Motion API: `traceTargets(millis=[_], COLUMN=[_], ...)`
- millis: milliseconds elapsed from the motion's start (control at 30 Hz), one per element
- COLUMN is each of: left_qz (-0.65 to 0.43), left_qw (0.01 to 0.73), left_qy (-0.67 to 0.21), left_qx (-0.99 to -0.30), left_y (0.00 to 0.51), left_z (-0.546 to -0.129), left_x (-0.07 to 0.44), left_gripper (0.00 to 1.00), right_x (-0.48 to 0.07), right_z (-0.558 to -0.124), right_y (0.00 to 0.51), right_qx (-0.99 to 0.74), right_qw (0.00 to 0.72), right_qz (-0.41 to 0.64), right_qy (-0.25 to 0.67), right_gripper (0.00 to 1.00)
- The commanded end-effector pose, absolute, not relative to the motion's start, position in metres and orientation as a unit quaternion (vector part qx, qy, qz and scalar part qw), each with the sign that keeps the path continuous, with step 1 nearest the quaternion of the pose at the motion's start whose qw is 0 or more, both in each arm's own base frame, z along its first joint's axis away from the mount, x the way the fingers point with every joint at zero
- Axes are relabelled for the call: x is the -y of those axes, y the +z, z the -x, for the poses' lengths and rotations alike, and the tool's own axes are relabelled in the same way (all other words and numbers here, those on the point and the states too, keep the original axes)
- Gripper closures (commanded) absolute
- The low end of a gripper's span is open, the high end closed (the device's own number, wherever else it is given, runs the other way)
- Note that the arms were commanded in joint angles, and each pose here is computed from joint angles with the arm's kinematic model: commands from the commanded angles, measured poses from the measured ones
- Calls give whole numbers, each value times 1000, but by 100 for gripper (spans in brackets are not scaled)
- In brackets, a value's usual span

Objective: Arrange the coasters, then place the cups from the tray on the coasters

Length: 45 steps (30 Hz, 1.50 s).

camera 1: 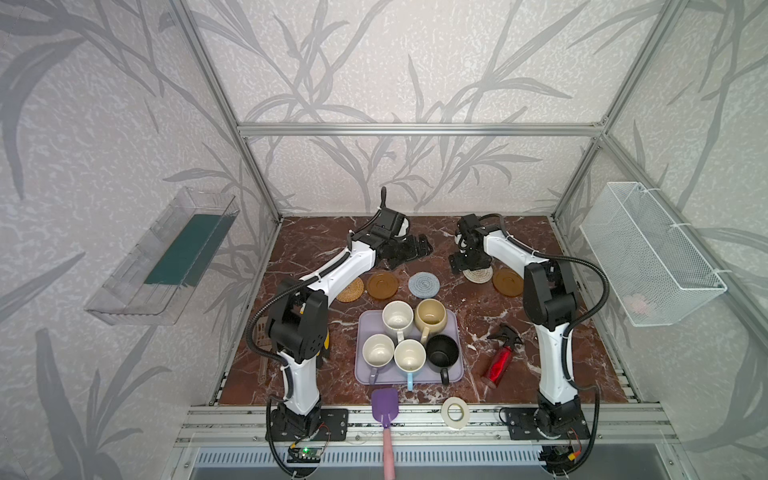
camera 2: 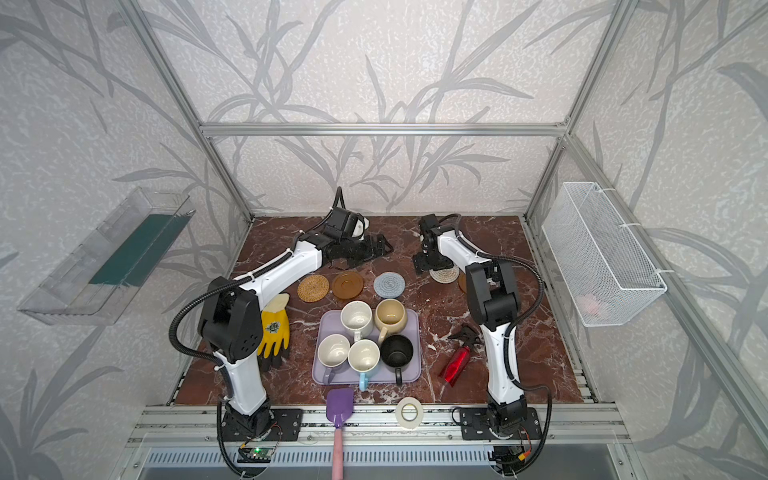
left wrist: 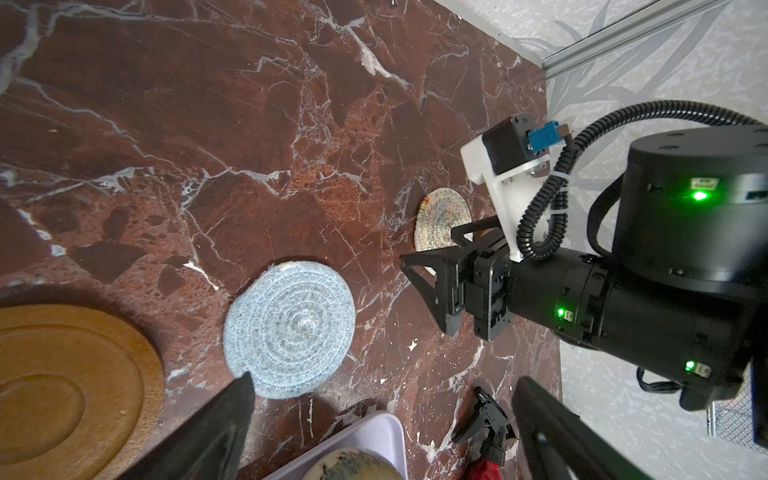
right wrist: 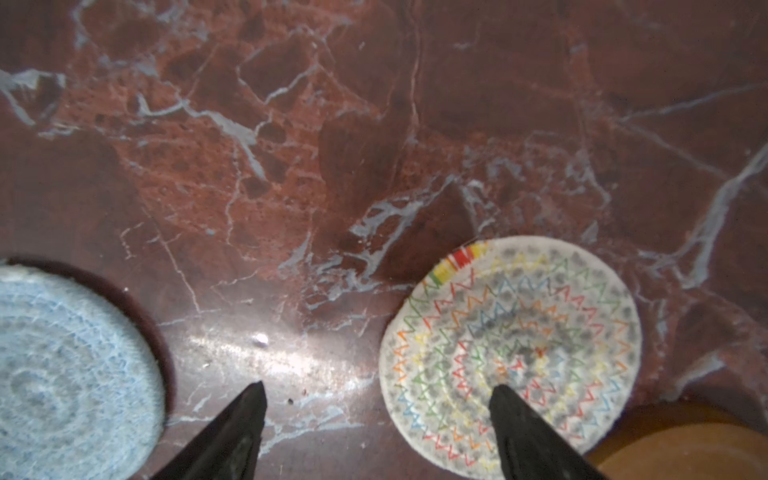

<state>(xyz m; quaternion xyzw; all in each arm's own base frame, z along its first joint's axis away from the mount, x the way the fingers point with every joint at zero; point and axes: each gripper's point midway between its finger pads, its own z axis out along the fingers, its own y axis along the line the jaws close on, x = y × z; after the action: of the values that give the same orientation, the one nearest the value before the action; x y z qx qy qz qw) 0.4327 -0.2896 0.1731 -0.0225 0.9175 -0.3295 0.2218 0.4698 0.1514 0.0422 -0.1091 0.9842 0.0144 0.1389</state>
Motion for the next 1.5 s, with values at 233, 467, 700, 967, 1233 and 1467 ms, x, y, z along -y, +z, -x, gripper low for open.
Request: traceTargets(millis=[233,467,700,967,1233,1467], left_qz=[19,20,20,17,12,8], left_qw=[214,208,209,209,207,200], left_qy=[-334,-336,-337,-346,-345,-344], left_qx=[-918,-918,-918,-914,-916,-917], left_y=[169,166,167,172,175,180], left_z=[-430,-427,-425,-423,-418,-413], left_x=[294,294,293,294,292,287], left_gripper=[1,1,1,1,1,1], right_x=[-141,-143,-154,-167,-184,-197], right_z=[-458,-454,-447,-433,-412,-399], right_y=[26,20,21,26,28,22], right_qx=[-989,-989,-988,-986,-987,-988], right_qw=[95,85,81,81,76,71], right_qz=[113,120,134,145,139,129], right_qy=[-12,-10,-3,4,26,36], right_gripper=[23,35,45,49,49,49])
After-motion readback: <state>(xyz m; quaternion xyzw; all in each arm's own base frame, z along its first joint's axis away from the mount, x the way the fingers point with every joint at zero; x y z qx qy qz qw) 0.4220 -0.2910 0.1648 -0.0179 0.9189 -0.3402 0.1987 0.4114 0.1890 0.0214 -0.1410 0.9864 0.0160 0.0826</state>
